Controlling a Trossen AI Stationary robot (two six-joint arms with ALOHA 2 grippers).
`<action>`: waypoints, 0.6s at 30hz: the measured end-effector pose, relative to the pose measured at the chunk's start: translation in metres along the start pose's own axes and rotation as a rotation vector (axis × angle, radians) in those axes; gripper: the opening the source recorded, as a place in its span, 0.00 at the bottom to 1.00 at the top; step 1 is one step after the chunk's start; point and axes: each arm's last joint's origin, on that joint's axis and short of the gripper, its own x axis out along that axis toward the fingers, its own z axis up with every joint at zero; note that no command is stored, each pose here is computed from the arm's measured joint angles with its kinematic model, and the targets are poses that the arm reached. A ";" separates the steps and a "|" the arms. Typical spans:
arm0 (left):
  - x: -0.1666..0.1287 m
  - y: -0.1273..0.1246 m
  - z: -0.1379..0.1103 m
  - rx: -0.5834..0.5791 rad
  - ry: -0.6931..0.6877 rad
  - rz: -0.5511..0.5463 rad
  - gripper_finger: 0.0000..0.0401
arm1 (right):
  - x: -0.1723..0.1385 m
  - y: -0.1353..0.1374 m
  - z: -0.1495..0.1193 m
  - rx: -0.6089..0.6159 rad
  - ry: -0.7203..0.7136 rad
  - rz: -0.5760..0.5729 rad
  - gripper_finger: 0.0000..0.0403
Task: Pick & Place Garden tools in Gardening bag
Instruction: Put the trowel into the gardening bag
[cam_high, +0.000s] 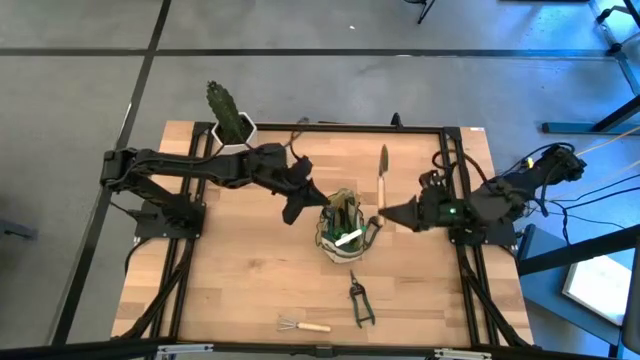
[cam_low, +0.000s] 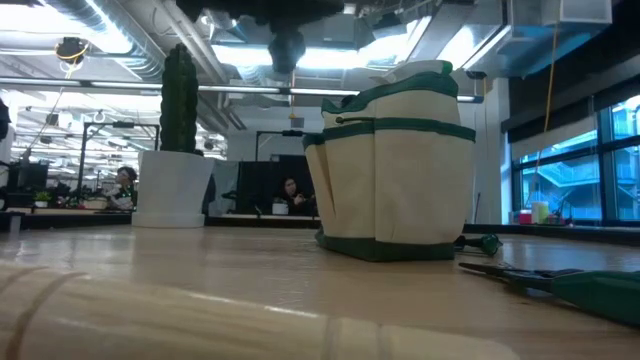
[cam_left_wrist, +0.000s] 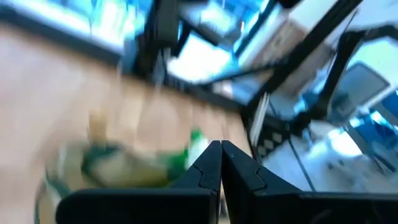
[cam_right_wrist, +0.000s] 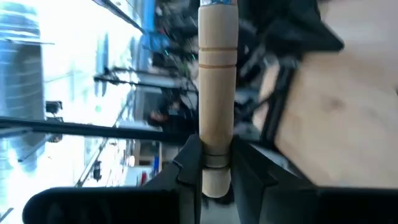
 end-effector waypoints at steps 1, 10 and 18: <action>-0.003 -0.005 0.004 0.027 -0.041 -0.001 0.01 | 0.002 0.001 0.001 -0.016 -0.020 0.011 0.14; -0.028 -0.028 0.026 -0.120 -0.201 -0.095 0.01 | 0.017 0.006 0.010 -0.199 -0.143 0.055 0.14; -0.032 -0.026 0.033 -0.342 -0.144 -0.286 0.02 | 0.023 0.007 0.016 -0.372 -0.179 0.057 0.15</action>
